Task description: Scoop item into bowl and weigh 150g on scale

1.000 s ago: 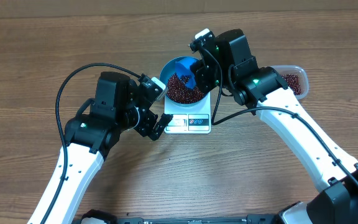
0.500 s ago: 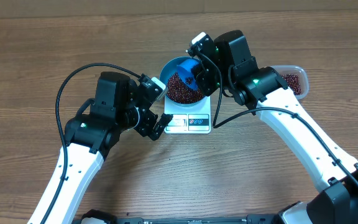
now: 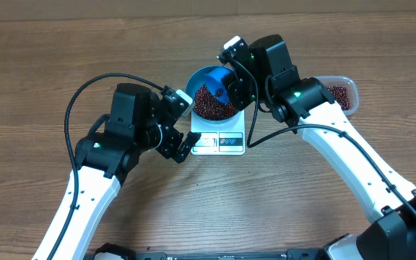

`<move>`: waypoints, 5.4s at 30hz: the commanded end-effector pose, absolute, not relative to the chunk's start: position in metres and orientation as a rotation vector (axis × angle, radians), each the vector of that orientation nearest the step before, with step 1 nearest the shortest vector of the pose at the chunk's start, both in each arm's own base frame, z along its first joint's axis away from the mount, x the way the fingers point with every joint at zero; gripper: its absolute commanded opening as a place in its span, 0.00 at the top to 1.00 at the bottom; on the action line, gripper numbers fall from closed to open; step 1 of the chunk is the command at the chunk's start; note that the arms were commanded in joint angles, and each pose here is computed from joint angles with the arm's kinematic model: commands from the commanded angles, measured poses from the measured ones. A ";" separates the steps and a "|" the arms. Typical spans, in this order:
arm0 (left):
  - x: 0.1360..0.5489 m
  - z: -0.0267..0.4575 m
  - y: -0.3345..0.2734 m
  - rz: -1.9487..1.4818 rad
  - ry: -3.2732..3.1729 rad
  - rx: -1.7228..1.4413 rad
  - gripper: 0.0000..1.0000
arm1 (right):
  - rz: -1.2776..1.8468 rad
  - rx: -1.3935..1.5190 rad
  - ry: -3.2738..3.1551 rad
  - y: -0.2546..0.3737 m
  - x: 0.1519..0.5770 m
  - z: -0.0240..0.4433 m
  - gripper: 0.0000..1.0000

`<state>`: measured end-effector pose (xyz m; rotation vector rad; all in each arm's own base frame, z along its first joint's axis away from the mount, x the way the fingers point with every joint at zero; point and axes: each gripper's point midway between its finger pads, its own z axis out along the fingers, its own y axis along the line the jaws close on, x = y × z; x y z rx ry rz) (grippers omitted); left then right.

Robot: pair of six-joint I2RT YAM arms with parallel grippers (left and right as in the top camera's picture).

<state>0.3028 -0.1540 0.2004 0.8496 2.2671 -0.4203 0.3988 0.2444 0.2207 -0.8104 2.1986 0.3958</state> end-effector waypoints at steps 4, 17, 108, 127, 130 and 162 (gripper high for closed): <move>0.302 0.196 -0.155 -0.435 2.267 0.869 0.01 | 0.404 -0.787 2.144 0.244 0.401 0.243 0.96; 0.302 0.196 -0.155 -0.435 2.267 0.869 0.00 | 0.367 -0.766 2.134 0.240 0.407 0.245 0.96; 0.302 0.196 -0.155 -0.435 2.267 0.869 0.01 | 0.287 -0.553 2.267 0.219 0.413 0.228 0.96; 0.302 0.196 -0.155 -0.435 2.267 0.869 0.00 | 0.322 -0.558 2.252 0.225 0.413 0.231 0.96; 0.302 0.196 -0.155 -0.435 2.267 0.869 0.01 | 0.339 -0.568 2.253 0.227 0.411 0.231 0.96; 0.302 0.196 -0.155 -0.435 2.267 0.869 0.01 | 0.335 -0.566 2.256 0.226 0.411 0.230 0.96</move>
